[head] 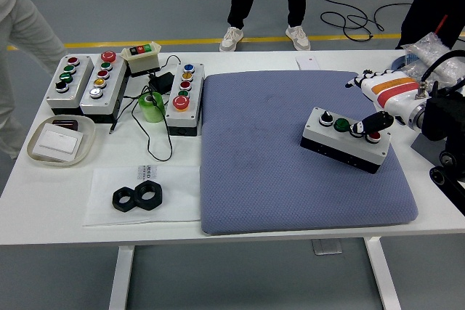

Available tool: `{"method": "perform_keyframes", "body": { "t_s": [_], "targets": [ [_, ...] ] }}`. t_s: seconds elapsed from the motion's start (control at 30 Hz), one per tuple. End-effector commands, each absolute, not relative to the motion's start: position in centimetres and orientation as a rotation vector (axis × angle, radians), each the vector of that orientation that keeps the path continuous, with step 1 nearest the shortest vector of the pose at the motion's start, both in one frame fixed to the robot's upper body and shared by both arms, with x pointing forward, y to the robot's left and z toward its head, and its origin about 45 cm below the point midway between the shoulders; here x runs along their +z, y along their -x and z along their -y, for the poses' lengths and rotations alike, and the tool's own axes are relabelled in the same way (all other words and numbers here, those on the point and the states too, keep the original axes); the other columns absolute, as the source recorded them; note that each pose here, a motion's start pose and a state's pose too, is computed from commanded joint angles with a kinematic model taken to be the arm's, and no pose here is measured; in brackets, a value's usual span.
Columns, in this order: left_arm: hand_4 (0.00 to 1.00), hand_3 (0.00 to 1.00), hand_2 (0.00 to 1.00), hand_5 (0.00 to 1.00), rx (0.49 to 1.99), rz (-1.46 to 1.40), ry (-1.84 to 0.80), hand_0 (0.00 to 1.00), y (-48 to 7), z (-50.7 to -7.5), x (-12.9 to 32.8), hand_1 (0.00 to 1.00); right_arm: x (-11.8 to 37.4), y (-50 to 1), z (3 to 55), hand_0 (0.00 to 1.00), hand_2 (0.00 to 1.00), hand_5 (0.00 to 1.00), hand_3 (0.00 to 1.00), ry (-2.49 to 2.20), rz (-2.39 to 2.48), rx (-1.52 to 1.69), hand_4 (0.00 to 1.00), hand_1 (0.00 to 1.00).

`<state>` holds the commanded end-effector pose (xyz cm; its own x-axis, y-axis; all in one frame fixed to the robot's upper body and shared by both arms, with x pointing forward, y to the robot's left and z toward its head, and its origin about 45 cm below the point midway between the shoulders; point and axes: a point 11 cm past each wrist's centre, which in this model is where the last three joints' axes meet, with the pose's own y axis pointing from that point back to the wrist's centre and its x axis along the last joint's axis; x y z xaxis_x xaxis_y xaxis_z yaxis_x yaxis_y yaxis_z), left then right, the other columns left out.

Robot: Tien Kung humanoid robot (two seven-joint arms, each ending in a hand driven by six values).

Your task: Pick up the button,place it on the desk,press the button,press the button

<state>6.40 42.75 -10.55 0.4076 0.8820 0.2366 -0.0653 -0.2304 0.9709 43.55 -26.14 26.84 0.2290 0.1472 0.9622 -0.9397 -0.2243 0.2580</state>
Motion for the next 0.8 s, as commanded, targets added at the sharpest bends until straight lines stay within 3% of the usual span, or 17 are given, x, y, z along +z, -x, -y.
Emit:
{"method": "perform_keyframes", "body": {
  "t_s": [0.8],
  "targets": [
    [0.575, 0.771, 0.970, 0.998, 1.061, -0.748, -1.535, 0.736, -6.9, -42.7, -10.5, 0.897, 24.5, -43.1, 24.5, 0.910, 0.909, 0.447, 0.919, -1.455, 0.786, 1.202, 0.909, 0.878]
  ]
}}
